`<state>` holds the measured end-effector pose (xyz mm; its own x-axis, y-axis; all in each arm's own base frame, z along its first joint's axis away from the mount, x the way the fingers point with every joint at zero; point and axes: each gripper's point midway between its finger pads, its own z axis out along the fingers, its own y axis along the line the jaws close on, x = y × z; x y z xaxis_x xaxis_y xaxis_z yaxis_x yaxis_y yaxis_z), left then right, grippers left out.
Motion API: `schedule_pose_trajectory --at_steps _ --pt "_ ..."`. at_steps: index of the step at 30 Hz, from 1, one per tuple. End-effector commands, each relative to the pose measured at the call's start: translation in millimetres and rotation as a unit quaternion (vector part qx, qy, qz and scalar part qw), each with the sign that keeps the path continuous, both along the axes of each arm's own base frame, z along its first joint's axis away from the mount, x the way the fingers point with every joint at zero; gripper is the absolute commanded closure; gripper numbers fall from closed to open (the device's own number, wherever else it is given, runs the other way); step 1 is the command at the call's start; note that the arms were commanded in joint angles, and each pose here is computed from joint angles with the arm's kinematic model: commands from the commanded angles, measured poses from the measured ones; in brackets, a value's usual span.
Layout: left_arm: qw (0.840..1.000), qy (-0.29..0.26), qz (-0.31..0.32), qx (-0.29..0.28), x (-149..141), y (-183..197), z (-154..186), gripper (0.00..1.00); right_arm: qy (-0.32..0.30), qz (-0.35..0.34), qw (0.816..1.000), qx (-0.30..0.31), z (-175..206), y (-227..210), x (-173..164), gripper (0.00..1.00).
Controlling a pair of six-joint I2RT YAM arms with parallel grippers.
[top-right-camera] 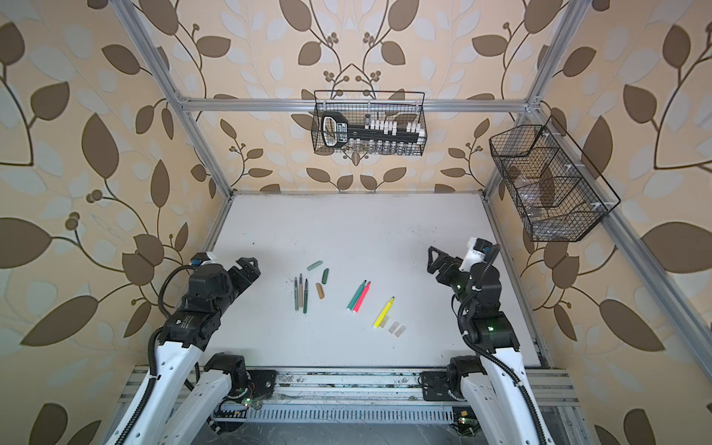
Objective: Insert pens into pen caps
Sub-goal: Move the pen to the center of the table.
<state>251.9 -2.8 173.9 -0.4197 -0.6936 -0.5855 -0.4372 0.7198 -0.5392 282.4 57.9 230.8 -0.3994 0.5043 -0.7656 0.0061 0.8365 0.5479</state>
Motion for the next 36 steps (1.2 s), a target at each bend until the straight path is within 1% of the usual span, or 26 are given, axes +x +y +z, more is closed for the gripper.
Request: schedule_pose_trajectory --at_steps 1,2,3,5,7,9,11,13,17,21,23,24,26,30,36 --pt "0.996 0.079 -0.042 -0.022 -19 -23 -17 0.15 0.046 0.056 0.997 -0.041 -19 49 -8 0.11" --pt "0.994 0.088 -0.056 -0.013 -21 -30 -20 0.19 0.046 0.056 0.996 -0.058 -20 60 -9 0.13" --pt "0.992 0.099 -0.073 -0.002 -24 -39 -24 0.22 0.043 0.073 0.994 -0.075 -21 80 -12 0.15" --pt "0.988 0.12 -0.088 0.033 -32 -52 -34 0.3 0.043 0.099 0.99 -0.088 -24 111 -17 0.19" --pt "0.983 0.124 -0.116 0.062 -39 -72 -42 0.33 0.048 0.139 0.985 -0.089 -27 142 -21 0.26" --pt "0.98 0.123 -0.139 0.076 -42 -89 -50 0.36 0.059 0.162 0.981 -0.092 -33 162 -22 0.32" --pt "0.977 0.131 -0.144 0.09 -42 -100 -60 0.42 0.064 0.169 0.979 -0.091 -38 171 -23 0.35" --pt "0.973 0.141 -0.146 0.11 -41 -108 -70 0.45 0.064 0.169 0.98 -0.085 -42 172 -24 0.38" --pt "0.968 0.159 -0.143 0.132 -32 -114 -83 0.5 0.066 0.155 0.982 -0.085 -46 163 -26 0.4" --pt "0.963 0.17 -0.135 0.158 -21 -118 -85 0.6 0.067 0.148 0.983 -0.086 -52 153 -29 0.4" --pt "0.961 0.174 -0.144 0.16 -15 -126 -88 0.68 0.07 0.145 0.983 -0.087 -54 149 -29 0.41" --pt "0.961 0.174 -0.143 0.162 -12 -129 -88 0.7 0.073 0.143 0.983 -0.087 -55 146 -28 0.42" --pt "0.959 0.179 -0.143 0.168 -9 -131 -90 0.7 0.076 0.139 0.984 -0.086 -56 142 -27 0.42" --pt "0.958 0.178 -0.162 0.154 -3 -145 -94 0.7 0.081 0.135 0.984 -0.08 -59 134 -25 0.43" --pt "0.953 0.194 -0.167 0.163 0 -148 -105 0.7 0.084 0.127 0.986 -0.073 -61 127 -22 0.43"
